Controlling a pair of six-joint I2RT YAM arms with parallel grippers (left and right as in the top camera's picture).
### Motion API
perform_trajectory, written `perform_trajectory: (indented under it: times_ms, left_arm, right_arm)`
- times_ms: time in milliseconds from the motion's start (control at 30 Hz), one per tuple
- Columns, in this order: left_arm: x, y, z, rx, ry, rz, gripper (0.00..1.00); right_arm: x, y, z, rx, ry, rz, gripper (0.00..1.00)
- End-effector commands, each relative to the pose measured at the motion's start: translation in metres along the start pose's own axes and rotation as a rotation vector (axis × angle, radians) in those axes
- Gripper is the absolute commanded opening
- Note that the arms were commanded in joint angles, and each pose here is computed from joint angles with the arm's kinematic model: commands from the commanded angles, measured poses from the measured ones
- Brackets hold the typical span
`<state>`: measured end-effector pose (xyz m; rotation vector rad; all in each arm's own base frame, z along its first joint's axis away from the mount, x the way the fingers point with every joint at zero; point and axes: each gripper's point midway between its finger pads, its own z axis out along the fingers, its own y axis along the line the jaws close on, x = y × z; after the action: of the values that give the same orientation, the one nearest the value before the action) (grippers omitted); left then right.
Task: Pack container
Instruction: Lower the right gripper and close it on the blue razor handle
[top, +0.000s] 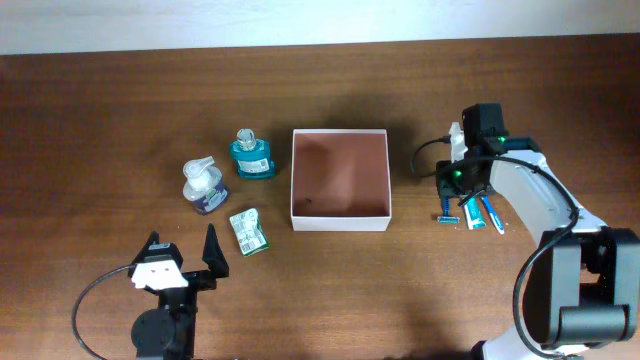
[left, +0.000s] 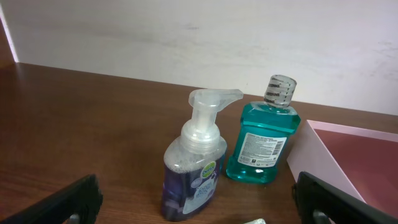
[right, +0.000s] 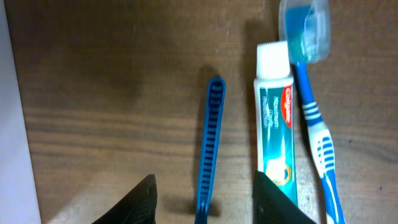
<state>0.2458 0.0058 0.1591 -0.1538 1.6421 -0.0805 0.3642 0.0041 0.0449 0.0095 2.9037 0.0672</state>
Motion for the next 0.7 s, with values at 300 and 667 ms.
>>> perform_trajectory:
  times_ms: [300, 667]
  left_arm:
    - [0.002, 0.000, 0.000, 0.003, -0.001, 0.009, 0.99]
    - [0.002, 0.000, 0.000, 0.003, -0.001, 0.009, 0.99]
  right_arm:
    - [-0.024, 0.004, -0.001, -0.014, -0.082, -0.002, 0.41]
    - [-0.009, 0.003, 0.016, -0.014, -0.007, 0.039, 0.39]
